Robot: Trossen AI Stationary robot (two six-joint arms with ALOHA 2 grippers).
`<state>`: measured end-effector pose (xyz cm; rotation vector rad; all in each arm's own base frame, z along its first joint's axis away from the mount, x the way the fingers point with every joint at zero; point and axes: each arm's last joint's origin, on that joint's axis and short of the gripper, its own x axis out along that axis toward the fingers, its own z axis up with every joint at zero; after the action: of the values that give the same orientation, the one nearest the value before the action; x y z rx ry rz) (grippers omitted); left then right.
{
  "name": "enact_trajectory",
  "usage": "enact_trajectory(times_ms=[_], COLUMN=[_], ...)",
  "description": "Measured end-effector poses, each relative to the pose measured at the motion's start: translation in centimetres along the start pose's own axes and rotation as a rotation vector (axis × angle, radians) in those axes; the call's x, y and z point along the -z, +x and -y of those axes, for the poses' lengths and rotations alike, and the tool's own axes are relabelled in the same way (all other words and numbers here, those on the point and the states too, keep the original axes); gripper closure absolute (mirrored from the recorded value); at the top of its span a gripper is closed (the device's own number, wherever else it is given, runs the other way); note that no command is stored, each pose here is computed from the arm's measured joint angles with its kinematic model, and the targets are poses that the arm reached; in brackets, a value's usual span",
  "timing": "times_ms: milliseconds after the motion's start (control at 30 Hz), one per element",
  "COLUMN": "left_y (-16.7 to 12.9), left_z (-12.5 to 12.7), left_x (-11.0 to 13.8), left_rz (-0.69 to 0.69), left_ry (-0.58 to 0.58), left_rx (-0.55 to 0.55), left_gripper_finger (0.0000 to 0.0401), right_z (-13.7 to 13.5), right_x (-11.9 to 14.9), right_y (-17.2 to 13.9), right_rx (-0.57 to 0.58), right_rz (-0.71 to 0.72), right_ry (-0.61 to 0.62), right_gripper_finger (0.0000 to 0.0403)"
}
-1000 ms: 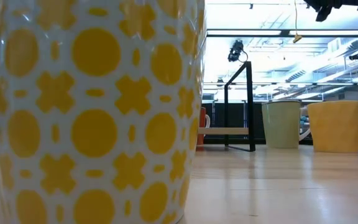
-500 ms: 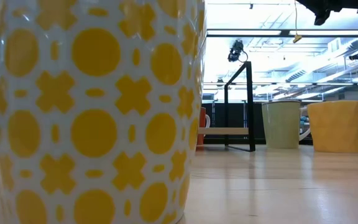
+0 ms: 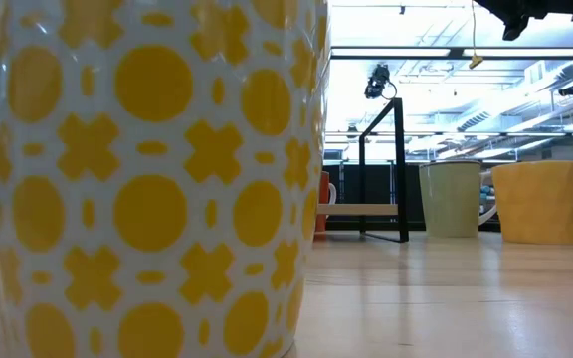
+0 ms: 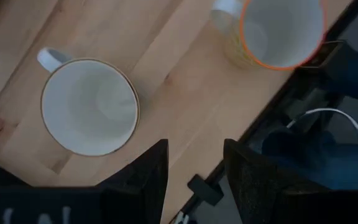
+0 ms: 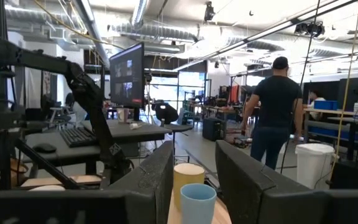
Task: Place coffee mugs
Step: Put the light blue mug on the shelf
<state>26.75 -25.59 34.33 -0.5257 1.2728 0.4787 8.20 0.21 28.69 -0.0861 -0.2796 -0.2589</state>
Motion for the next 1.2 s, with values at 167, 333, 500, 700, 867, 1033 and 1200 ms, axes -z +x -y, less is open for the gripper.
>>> enact_trajectory(times_ms=[167, 333, 500, 700, 867, 1033, 1200], left_y=[1.9, 3.2, 4.3, 6.1, 7.7, 9.0, 9.2], left_z=[0.7, 0.8, 0.6, 1.0, 0.5, 0.1, 0.0], left_x=[-0.8, -2.4, -4.0, -4.6, -4.0, -3.2, -3.2], left_rz=[-0.001, 0.011, -0.01, -0.064, -0.138, -0.16, -0.144], left_ry=[-0.019, -0.118, -0.236, -0.248, -0.245, -0.229, -0.211], left_rx=[-0.051, -0.085, -0.112, -0.152, -0.216, -0.27, -0.282], left_gripper_finger=[0.0241, 0.0241, 0.0241, 0.0241, 0.0241, 0.0241, 0.0241], right_z=[0.0, 0.0, 0.0, 0.0, 0.0, 0.0, 0.0], right_x=[0.0, 0.0, 0.0, 0.0, 0.0, 0.0, 0.0], right_y=[0.0, 0.0, 0.0, 0.0, 0.0, 0.0, 0.0], right_rx=[0.0, 0.0, 0.0, 0.0, 0.0, 0.0, 0.0], right_rz=[0.0, 0.0, 0.0, 0.0, 0.0, -0.001, 0.0], right_ry=[0.0, 0.0, 0.0, 0.0, 0.0, 0.0, 0.0], right_gripper_finger=[0.0278, 0.0278, 0.0278, 0.0278, 0.0278, 0.0278, 0.0278])
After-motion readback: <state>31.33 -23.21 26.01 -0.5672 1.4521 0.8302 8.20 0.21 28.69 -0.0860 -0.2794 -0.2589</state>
